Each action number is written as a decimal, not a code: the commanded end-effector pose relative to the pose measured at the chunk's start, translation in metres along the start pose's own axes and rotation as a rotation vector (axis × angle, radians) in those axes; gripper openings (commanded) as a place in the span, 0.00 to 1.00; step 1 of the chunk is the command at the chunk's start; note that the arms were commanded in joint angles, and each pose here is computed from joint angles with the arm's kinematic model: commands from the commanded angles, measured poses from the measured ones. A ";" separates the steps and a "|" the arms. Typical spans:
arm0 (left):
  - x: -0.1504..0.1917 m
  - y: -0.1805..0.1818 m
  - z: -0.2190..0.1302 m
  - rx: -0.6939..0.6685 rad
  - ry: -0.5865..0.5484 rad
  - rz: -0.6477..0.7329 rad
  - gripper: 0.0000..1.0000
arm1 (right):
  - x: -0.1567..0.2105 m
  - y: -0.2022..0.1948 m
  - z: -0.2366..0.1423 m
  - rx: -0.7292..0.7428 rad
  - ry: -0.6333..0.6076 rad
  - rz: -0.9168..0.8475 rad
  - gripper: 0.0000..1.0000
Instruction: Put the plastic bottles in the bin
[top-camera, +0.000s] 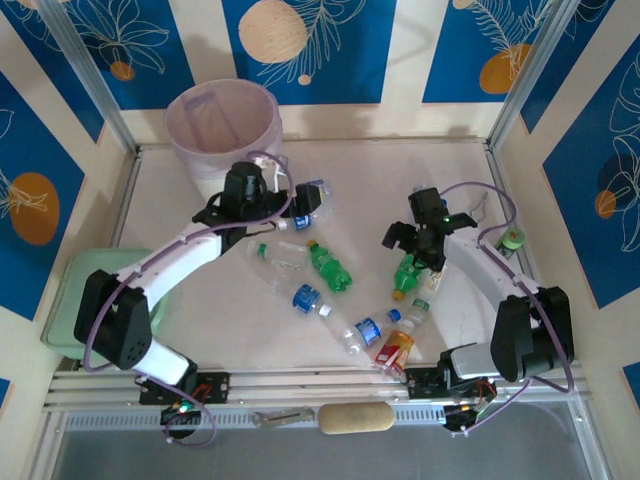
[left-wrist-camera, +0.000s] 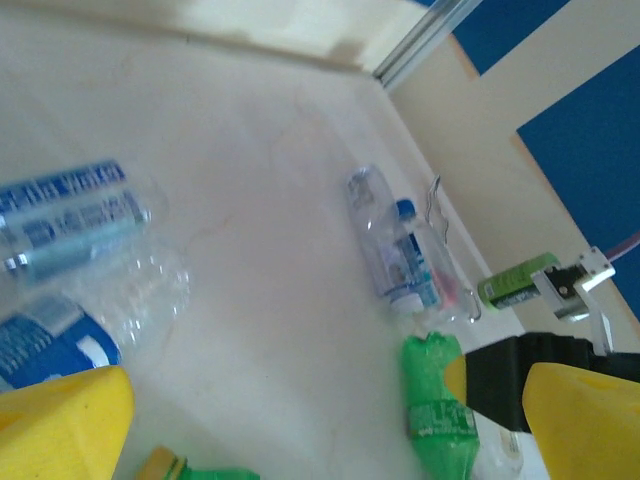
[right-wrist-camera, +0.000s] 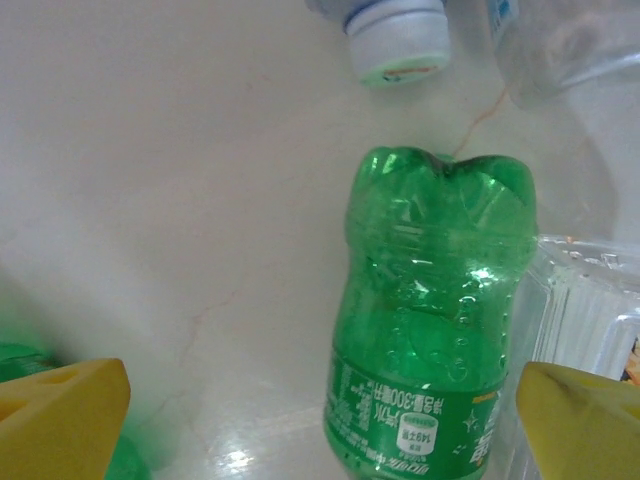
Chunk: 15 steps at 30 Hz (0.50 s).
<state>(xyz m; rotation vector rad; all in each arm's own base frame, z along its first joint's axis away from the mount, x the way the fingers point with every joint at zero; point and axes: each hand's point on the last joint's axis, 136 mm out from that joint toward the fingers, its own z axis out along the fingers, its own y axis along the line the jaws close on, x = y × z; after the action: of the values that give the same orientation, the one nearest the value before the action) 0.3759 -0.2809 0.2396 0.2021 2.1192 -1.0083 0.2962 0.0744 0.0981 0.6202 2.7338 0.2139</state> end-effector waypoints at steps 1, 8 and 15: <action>-0.002 -0.013 0.004 0.050 -0.020 -0.018 1.00 | 0.006 -0.010 0.006 0.066 0.013 0.002 1.00; 0.001 -0.016 0.006 0.026 -0.015 0.028 1.00 | 0.005 -0.007 0.023 0.073 0.028 0.004 1.00; 0.003 -0.014 0.001 0.004 -0.021 0.035 1.00 | 0.002 0.006 0.040 0.057 0.057 -0.015 1.00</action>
<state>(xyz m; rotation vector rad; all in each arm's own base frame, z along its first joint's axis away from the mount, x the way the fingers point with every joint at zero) 0.3710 -0.2909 0.2361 0.2095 2.1201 -1.0105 0.3048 0.0748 0.0639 0.6218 2.7967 0.1247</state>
